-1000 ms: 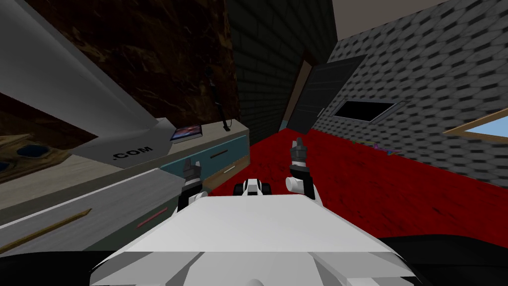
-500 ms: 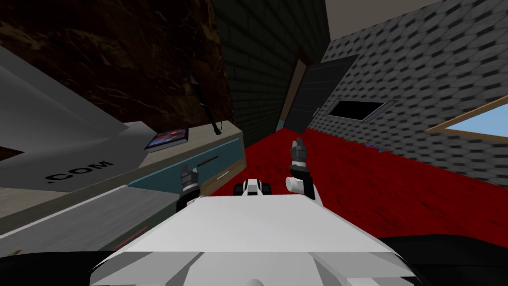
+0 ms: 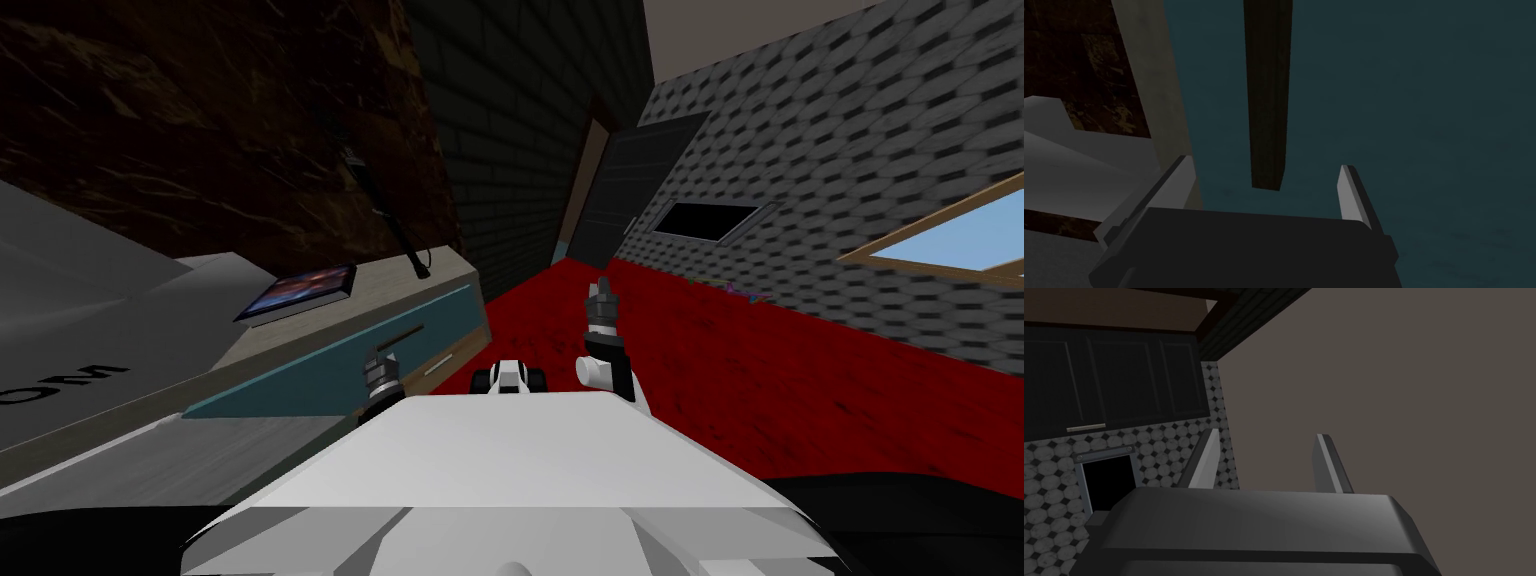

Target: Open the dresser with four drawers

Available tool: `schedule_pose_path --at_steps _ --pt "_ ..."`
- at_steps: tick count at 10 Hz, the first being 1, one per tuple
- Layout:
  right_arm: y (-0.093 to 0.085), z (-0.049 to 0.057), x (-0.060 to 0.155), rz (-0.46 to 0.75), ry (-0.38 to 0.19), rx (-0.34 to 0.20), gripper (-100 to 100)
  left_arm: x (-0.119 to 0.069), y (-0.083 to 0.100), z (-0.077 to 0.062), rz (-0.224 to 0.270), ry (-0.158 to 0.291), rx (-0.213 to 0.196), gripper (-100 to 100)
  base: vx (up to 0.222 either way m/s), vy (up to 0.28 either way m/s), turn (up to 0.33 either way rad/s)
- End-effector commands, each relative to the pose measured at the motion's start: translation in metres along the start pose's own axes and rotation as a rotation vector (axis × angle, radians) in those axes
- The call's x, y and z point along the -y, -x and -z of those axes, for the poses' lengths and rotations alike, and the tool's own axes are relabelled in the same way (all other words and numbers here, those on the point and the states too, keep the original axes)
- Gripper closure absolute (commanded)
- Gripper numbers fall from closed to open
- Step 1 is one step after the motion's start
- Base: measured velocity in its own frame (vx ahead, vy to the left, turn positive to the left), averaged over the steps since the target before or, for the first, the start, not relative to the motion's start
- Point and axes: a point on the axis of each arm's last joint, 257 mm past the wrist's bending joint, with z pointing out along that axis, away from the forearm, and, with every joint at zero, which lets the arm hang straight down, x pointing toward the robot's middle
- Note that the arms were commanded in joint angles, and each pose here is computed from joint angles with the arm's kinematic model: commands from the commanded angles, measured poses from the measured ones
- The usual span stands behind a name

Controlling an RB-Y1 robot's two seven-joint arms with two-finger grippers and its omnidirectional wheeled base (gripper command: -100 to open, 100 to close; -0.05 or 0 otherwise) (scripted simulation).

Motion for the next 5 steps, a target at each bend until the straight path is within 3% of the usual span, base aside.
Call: schedule_pose_path --at_steps 1,3,4,5 --pt "0.0 0.0 0.0 0.0 0.0 0.0 0 -0.0106 0.0044 0.0056 0.009 0.024 0.023 -100 0.038 -0.023 -0.008" --pt "0.0001 0.0 0.0 0.0 0.0 0.0 0 -0.0069 0.008 0.0042 0.009 0.023 0.026 -100 0.054 0.021 -0.006" --pt "0.0 0.0 0.0 0.0 0.0 0.0 0 -0.0066 0.0082 0.0038 0.009 0.024 0.026 100 0.006 0.003 0.001" --pt "0.0 -0.0001 0.0 0.0 0.0 0.0 0 -0.0045 0.0092 0.0057 0.009 0.023 0.025 100 -0.055 -0.057 0.014"
